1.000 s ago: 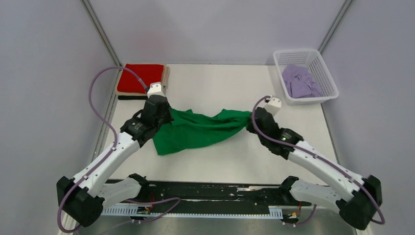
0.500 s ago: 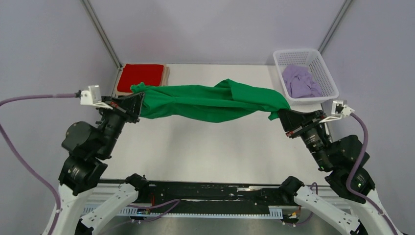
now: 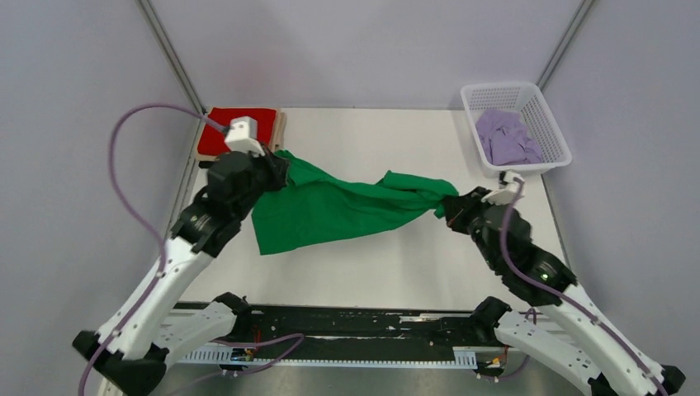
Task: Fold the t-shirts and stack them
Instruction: Flatten out the tshirt
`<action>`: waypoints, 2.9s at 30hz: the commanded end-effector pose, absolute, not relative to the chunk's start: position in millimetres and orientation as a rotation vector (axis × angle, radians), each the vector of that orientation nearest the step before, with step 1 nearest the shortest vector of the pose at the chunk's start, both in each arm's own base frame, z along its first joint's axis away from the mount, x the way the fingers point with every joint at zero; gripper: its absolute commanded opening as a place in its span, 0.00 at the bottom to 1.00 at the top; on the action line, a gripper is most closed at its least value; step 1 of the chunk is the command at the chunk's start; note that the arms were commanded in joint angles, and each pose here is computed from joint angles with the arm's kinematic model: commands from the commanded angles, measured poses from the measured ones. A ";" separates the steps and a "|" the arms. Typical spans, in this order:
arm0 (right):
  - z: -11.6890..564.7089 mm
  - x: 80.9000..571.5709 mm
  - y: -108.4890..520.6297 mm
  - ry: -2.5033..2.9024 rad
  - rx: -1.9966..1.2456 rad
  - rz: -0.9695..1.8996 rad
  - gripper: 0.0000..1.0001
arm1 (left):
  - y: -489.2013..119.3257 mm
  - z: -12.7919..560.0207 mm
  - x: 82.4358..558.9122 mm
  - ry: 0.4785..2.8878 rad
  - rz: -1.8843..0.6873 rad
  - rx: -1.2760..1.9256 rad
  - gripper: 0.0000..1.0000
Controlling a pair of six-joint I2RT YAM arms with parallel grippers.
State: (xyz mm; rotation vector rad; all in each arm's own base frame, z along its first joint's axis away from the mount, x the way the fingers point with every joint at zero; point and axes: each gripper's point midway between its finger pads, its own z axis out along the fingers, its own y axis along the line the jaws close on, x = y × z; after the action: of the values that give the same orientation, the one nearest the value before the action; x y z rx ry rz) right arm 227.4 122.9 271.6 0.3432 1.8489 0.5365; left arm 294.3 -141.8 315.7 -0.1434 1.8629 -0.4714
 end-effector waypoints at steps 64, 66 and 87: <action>52.1 214.6 179.5 2.545 0.239 0.466 0.65 | -141.9 127.6 260.9 2.423 -0.330 -0.276 0.00; 45.4 212.1 181.1 2.559 0.229 0.429 0.64 | -141.4 125.7 258.3 2.430 -0.332 -0.276 0.00; 87.5 218.3 217.0 2.442 0.032 0.405 0.61 | -130.3 112.1 250.2 2.450 -0.274 -0.305 0.00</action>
State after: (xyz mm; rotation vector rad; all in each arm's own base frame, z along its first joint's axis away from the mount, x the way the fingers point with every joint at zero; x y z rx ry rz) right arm 200.1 198.4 71.8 0.0729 2.5007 0.3691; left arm 247.8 -133.1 104.8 -0.2806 2.4907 -0.2732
